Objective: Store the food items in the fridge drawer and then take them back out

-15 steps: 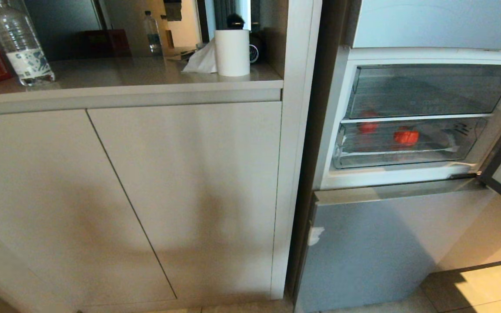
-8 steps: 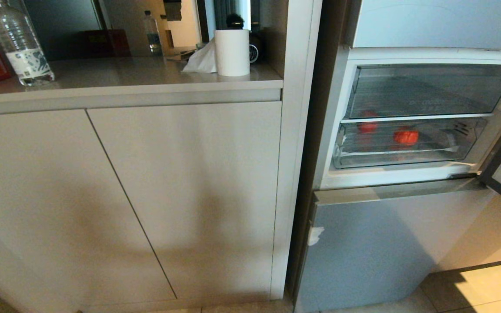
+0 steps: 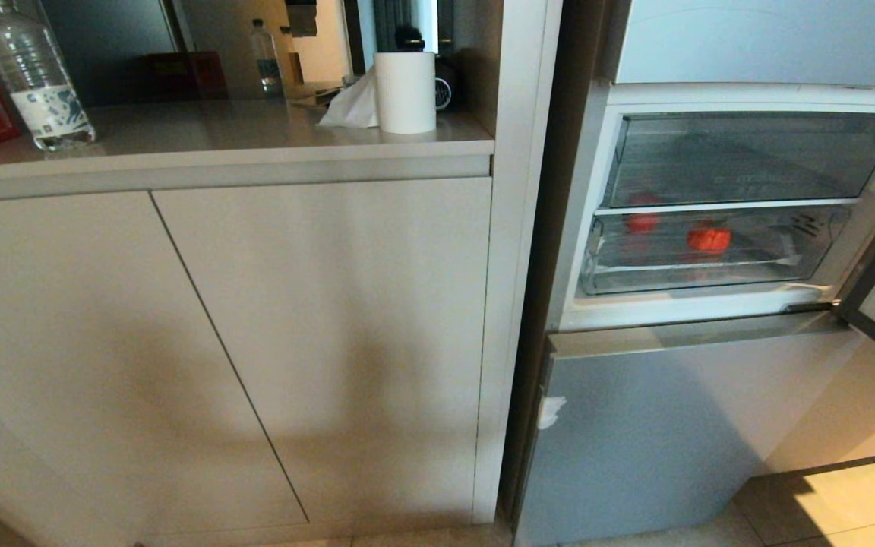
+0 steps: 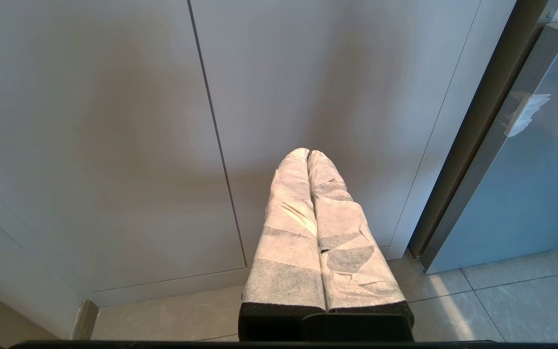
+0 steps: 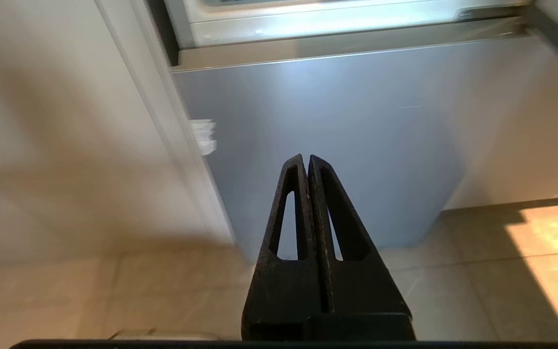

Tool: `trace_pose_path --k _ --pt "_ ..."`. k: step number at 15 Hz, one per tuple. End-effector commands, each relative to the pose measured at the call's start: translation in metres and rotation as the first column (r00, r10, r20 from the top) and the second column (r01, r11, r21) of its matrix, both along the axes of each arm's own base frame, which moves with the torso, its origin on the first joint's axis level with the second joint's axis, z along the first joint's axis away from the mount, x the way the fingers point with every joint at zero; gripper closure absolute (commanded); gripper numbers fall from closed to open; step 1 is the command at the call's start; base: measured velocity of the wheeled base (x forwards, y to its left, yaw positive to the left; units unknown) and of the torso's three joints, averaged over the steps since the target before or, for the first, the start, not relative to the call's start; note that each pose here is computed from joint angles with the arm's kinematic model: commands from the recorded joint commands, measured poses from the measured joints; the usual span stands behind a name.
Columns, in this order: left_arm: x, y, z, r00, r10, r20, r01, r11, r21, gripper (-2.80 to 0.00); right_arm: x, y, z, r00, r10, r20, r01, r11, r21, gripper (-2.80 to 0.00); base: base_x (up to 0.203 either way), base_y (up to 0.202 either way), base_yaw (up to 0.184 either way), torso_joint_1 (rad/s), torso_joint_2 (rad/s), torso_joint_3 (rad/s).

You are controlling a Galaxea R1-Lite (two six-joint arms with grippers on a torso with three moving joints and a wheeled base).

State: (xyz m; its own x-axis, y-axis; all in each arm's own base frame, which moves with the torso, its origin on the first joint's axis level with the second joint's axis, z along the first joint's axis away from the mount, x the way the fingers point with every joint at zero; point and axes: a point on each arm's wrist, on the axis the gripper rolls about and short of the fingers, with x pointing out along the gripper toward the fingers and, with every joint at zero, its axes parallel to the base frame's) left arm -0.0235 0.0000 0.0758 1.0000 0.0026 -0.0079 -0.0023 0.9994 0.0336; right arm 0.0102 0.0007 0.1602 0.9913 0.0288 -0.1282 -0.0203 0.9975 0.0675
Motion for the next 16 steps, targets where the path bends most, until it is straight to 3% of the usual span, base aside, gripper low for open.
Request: trace_pose_path --k 1,2,3,5,9,12,16 --pt "0.0 0.0 0.0 1.0 0.001 -0.001 -0.001 1.0 0.0 0.0 0.056 0.001 0.025 0.982 0.046 -0.181 -0.044 0.999 0.018 0.0 0.0 0.0 0.0 0.0 0.0 0.0" --pt "0.0 0.0 0.0 1.0 0.001 -0.001 -0.001 1.0 0.0 0.0 0.081 0.002 0.029 0.972 0.073 -0.221 -0.069 0.997 0.027 0.0 0.0 0.0 0.0 0.0 0.0 0.0" --pt "0.0 0.0 0.0 1.0 0.001 -0.001 -0.001 1.0 0.0 0.0 0.103 0.003 0.031 0.965 0.096 -0.246 -0.09 0.995 0.035 -2.8 0.0 0.0 0.0 0.0 0.0 0.0" --pt "0.0 0.0 0.0 1.0 0.001 -0.002 -0.001 1.0 0.0 0.0 0.159 0.006 0.028 0.953 0.13 -0.274 -0.122 0.991 0.046 -2.8 0.0 0.0 0.0 0.0 0.0 0.0" --pt "0.0 0.0 0.0 1.0 0.001 -0.001 -0.001 1.0 0.0 0.0 0.26 0.016 0.006 0.958 0.176 -0.225 -0.169 0.984 0.048 -2.8 0.0 0.0 0.0 0.0 0.0 0.0" --pt "0.0 0.0 0.0 1.0 0.001 -0.001 -0.001 1.0 0.0 0.0 0.321 0.027 -0.013 0.968 0.207 -0.138 -0.205 0.978 0.033 -2.8 0.0 0.0 0.0 0.0 0.0 0.0" --pt "0.0 0.0 0.0 1.0 0.001 -0.001 -0.001 1.0 0.0 0.0 0.383 0.039 -0.023 0.974 0.22 0.047 -0.22 0.975 0.008 -2.8 0.0 0.0 0.0 0.0 0.0 0.0"
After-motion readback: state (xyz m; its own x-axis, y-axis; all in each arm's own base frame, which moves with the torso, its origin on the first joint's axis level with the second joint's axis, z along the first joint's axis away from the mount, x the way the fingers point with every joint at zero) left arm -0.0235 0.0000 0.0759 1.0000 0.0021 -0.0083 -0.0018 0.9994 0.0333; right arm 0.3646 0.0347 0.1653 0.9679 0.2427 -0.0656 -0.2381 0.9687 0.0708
